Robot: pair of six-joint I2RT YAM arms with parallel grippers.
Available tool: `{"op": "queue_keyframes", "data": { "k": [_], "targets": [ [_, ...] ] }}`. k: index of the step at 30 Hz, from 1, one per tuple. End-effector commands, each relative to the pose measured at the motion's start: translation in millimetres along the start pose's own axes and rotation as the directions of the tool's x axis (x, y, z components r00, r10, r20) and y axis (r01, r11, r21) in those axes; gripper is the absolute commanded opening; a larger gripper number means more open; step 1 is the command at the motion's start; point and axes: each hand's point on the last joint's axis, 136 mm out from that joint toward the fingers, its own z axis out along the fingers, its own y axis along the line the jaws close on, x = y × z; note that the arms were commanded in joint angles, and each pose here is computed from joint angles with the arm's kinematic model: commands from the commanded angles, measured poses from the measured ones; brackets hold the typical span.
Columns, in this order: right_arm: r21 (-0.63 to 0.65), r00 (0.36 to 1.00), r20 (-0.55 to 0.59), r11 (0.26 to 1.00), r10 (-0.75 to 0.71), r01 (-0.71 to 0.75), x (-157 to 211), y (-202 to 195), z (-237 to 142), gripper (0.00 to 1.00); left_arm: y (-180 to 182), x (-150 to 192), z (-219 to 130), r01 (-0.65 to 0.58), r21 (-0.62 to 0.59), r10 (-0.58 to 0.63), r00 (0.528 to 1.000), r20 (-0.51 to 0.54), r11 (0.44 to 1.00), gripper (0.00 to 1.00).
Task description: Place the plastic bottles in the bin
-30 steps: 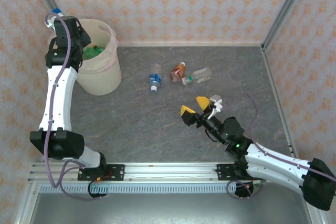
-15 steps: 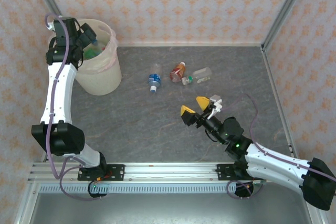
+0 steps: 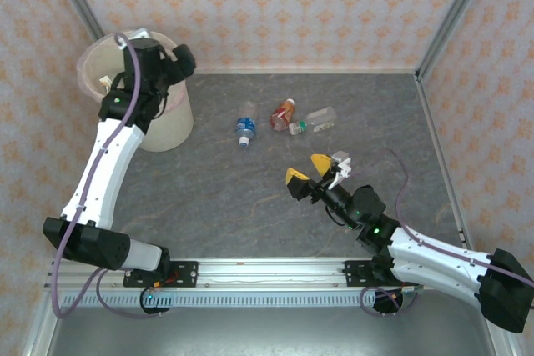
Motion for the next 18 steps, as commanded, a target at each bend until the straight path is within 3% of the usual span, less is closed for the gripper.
{"op": "queue_keyframes", "data": {
  "k": [1,10,18],
  "targets": [
    [-0.018,1.0,0.026,1.0,0.01,-0.01,-6.7,3.1,-0.4,1.0,-14.7,7.5,-3.6,-0.073,-0.008,0.073,0.997,0.014,0.997,0.99],
    [-0.016,0.999,0.032,1.0,0.011,-0.01,-8.4,2.9,-1.7,1.0,-64.9,94.2,17.8,-0.213,0.071,0.221,0.965,-0.138,0.974,0.99],
    [-0.018,1.0,0.03,1.0,0.009,-0.009,-8.3,3.5,-1.5,1.0,-90.9,182.3,48.7,-0.246,0.147,0.28,0.913,-0.295,0.958,0.99]
  ]
}}
